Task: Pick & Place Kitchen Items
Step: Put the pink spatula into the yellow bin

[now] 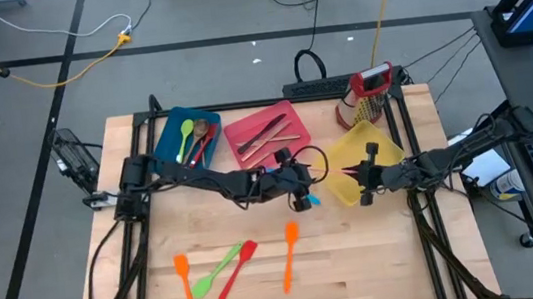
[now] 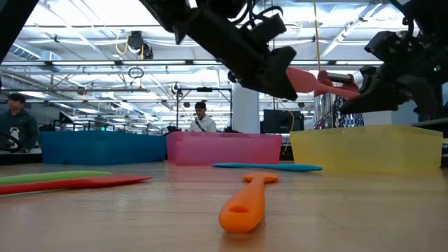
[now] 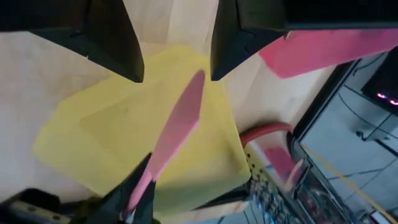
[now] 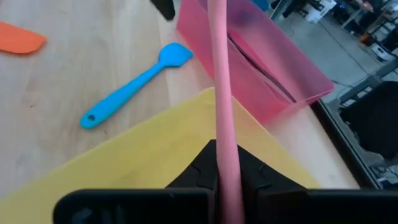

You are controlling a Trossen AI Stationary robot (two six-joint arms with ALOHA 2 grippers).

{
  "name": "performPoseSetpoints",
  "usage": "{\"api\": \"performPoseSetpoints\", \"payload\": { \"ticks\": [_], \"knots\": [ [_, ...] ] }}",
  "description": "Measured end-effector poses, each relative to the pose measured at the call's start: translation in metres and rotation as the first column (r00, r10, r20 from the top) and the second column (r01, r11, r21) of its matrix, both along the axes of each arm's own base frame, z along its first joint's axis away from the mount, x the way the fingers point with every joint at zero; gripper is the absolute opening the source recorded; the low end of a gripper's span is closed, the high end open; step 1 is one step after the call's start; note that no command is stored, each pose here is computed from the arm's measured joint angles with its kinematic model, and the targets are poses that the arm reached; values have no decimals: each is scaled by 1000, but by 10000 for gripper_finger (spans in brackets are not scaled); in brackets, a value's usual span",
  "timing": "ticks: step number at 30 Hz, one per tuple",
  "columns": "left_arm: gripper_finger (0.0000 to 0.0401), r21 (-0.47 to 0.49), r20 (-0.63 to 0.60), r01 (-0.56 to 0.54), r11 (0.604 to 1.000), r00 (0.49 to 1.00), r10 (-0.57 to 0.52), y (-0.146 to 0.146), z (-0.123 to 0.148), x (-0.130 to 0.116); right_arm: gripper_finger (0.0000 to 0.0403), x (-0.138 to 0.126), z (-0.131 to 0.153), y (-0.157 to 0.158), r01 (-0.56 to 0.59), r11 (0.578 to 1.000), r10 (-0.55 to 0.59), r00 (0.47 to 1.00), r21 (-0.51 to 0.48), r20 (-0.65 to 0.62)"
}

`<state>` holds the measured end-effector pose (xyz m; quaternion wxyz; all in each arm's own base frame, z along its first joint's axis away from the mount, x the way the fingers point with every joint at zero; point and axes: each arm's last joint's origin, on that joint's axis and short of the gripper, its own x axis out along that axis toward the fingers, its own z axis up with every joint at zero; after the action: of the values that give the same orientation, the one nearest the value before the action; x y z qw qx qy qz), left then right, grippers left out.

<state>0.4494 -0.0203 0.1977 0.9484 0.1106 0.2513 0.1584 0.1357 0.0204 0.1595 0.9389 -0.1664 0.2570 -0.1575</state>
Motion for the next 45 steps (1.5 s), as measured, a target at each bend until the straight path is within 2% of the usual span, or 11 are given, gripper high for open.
{"api": "performPoseSetpoints", "payload": {
  "ticks": [4,7,9,13,15,22,29,35,42,45],
  "knots": [
    [188,-1,-53,-1,1000,999,1,0,10,-9,6,-3,-1,-1,-12,998,9,999,-66,-42],
    [182,-7,-113,-11,1000,994,10,2,20,-19,6,-9,-3,-7,66,987,-85,988,-147,-132],
    [176,-10,-158,-15,1000,987,13,3,27,-27,6,-13,-5,-11,110,981,-138,974,-157,-178],
    [166,-7,-243,-14,1000,970,12,4,40,-44,6,-11,-1,-15,103,990,-120,976,-97,-184],
    [160,-11,-273,-19,1000,962,16,5,46,-52,6,-10,1,-18,137,986,-152,972,-92,-179],
    [145,-27,-290,-42,999,956,33,7,65,-69,6,-5,25,-26,196,977,-206,970,-81,-132],
    [136,-28,-287,-42,999,957,32,7,73,-74,6,2,58,-34,168,986,-168,977,-14,-133],
    [136,-27,-289,-41,999,957,32,7,73,-75,6,8,50,-45,132,988,-110,965,78,-236],
    [136,-52,-300,-70,996,953,52,7,71,-76,6,12,39,-62,248,966,-212,924,79,-317],
    [136,-49,-318,-71,996,947,51,7,70,-78,6,15,35,-65,253,963,-207,915,95,-346]
  ]
}}
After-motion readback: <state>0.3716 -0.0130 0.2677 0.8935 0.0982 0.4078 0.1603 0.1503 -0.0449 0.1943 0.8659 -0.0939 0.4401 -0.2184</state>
